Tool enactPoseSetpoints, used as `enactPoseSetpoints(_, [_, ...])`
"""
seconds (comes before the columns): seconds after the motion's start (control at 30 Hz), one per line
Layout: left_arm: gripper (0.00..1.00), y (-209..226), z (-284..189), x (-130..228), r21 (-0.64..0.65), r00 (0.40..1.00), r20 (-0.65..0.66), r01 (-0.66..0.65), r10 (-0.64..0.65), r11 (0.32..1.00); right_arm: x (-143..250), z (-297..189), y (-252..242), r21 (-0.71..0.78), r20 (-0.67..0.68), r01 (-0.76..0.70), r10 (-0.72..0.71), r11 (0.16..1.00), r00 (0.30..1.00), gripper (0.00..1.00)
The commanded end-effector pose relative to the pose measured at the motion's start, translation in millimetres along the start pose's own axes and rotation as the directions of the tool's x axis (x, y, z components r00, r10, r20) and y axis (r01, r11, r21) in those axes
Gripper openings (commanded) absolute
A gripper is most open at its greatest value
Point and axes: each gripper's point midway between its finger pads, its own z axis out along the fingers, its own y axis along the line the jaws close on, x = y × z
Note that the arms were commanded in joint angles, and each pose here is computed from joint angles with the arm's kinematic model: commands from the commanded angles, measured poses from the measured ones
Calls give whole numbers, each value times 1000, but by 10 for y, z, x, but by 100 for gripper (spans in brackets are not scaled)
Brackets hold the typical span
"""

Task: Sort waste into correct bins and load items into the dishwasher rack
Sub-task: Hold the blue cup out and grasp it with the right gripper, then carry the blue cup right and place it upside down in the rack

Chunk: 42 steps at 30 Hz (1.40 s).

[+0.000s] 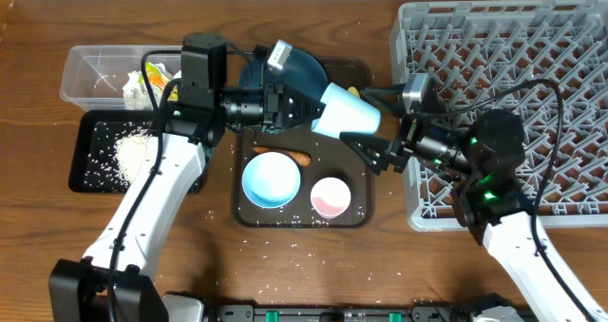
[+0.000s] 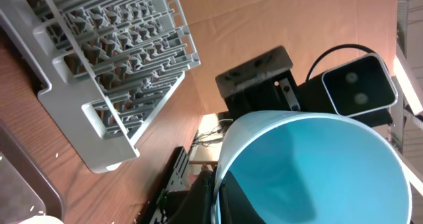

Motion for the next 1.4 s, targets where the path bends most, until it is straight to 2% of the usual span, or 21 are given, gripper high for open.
enactPoseSetpoints(0.0, [6,-89,-12,-1,28,1000,-14,-18,18,999,-9,62,20,-16,-1,-36,36,999,999,83])
enactPoseSetpoints(0.13, [6,-89,-12,-2,27,1000,-14,-18,19,999,9,73,25,-21,-5,-41,41,999,999,75])
enactPoseSetpoints(0.37, [9,-88,-12,-3,27,1000,-13,-19,20,999,2,72,36,-26,-4,-37,37,999,999,68])
enactPoseSetpoints(0.63, [9,-87,-15,-5,27,1000,-13,-19,19,999,-38,71,45,-29,11,-19,19,999,1000,56])
enactPoseSetpoints(0.83, [15,-73,-14,-17,18,1000,-6,-20,20,1000,-55,42,-3,-15,16,-17,17,1000,1000,54])
enactPoseSetpoints(1.0, [17,-48,-14,-37,4,999,6,-46,46,999,-99,-139,-253,57,31,-97,95,994,995,45])
enactPoseSetpoints(1.1, [17,6,-15,-81,-28,998,29,-53,53,998,-89,-305,-460,120,39,-158,155,980,987,45])
enactPoseSetpoints(1.2, [17,89,-22,-143,-80,994,62,-87,92,993,-51,-512,-686,200,53,-240,234,950,971,51])
enactPoseSetpoints(1.3, [17,272,-54,-233,-183,988,115,-80,102,980,-1,-677,-819,261,63,-304,298,916,952,54])
enactPoseSetpoints(1.37, [22,450,-103,-289,-277,983,158,-47,94,960,36,-783,-899,307,69,-343,339,888,938,54])
